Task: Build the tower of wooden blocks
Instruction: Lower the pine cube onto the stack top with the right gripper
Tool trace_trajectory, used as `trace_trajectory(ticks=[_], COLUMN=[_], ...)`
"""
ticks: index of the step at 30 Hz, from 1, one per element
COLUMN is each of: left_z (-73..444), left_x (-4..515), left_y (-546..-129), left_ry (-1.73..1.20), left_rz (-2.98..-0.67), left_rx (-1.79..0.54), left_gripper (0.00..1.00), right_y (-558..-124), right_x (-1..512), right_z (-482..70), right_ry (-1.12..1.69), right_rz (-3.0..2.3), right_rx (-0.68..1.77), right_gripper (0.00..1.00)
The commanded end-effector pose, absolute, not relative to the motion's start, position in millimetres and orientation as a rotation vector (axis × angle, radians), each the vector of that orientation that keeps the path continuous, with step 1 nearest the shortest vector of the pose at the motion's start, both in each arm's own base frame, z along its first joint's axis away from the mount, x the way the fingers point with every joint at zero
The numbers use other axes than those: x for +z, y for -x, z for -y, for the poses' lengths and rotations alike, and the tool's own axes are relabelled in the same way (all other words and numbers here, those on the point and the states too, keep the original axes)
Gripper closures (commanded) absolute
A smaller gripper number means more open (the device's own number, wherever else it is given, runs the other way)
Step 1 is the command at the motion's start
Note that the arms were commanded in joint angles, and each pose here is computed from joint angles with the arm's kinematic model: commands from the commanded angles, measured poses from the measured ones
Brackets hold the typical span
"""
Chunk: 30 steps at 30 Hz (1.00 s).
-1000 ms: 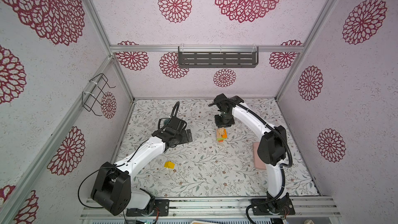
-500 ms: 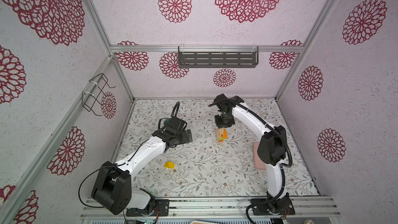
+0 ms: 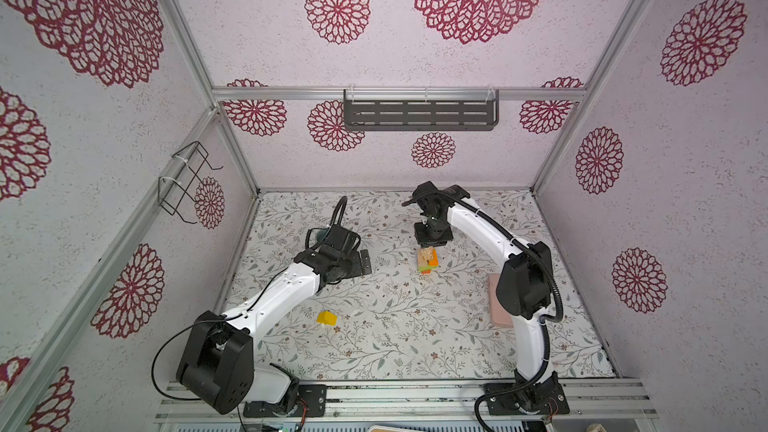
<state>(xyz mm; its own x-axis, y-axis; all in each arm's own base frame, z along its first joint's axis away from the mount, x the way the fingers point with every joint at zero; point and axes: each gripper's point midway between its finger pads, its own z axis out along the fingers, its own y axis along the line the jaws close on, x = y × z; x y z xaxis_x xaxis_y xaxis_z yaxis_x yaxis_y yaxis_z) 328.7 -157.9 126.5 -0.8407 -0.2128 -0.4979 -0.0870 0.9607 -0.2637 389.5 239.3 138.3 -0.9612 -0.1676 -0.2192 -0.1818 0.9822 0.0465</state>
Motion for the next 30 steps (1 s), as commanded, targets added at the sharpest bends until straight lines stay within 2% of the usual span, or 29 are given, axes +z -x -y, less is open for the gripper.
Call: trace_trajectory(ticks=[1,30], left_z=[158.1,157.0], left_x=[120.0,119.8], left_y=[-328.9,-328.2], left_ry=[0.195,0.197], left_rz=[-2.572,-2.574], left_rx=[-0.297,-0.294], left_gripper=[0.01,0.0], right_y=[-387.3,-388.2], right_x=[143.4,141.4], right_z=[-234.8,-234.5], right_ry=[0.284,0.287], right_rz=[-2.92,-2.923], right_rx=[0.083,0.08], right_gripper=[0.72,0.68])
